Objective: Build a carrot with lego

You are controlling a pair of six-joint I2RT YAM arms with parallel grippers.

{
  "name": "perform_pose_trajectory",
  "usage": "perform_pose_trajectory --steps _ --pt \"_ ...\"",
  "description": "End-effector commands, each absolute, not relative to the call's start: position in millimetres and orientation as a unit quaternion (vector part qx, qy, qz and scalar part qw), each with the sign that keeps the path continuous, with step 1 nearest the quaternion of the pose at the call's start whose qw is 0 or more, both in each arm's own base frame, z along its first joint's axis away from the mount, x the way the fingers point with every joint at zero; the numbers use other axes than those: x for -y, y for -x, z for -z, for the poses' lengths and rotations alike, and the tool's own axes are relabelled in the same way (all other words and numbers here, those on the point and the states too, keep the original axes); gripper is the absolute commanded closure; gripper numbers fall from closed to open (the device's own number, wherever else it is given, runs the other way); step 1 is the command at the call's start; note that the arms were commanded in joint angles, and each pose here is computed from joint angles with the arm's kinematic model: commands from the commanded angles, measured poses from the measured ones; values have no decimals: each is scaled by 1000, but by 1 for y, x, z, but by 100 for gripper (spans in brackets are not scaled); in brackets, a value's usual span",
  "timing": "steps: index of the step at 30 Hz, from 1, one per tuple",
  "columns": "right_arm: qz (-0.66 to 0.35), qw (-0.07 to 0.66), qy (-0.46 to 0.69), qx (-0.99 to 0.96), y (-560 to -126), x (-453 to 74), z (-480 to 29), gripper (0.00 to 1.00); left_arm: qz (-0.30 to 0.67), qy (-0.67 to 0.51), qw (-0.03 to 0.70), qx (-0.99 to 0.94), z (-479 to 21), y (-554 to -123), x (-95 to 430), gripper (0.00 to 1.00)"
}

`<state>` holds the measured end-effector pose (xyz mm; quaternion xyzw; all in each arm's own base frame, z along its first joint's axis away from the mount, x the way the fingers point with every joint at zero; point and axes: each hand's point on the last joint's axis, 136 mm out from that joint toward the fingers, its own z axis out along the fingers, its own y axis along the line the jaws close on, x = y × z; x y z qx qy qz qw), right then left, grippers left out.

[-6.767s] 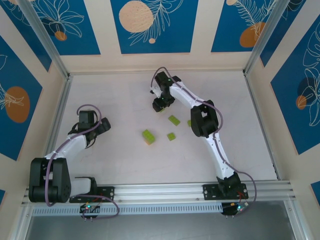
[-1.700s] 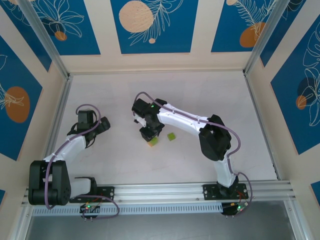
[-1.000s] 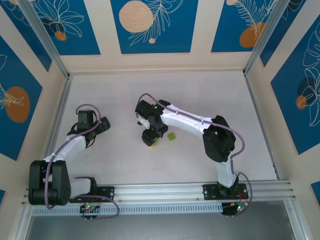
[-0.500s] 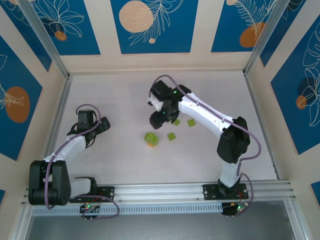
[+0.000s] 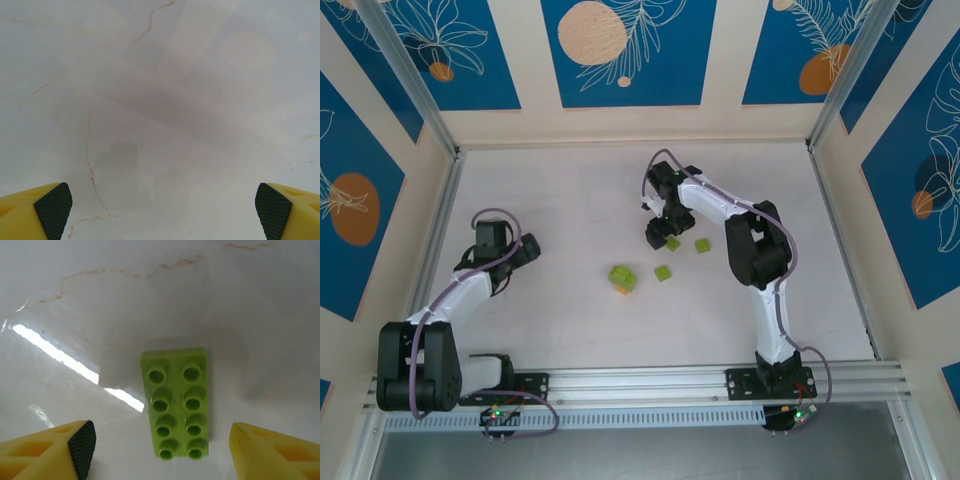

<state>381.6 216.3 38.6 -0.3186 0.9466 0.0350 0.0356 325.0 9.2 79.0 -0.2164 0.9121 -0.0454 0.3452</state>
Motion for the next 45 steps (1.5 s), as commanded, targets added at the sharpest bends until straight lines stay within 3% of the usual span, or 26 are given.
perform_pose_trajectory --steps 1,15,27,36,45 --pt "-54 54 330 -941 -395 -219 -47 28 46 228 349 -908 -81 -323 -14 3" --pt "-65 20 336 -939 -385 -222 -20 38 44 228 344 -910 -77 -325 -14 3" --pt "-52 3 323 -945 -378 -222 -16 59 45 228 346 -909 -78 -326 -14 3" --pt "-91 20 267 -959 -356 -228 -85 62 47 227 345 -909 -78 -326 -13 3" --pt "-135 35 337 -931 -296 -273 -154 62 49 227 346 -909 -78 -325 -13 3"
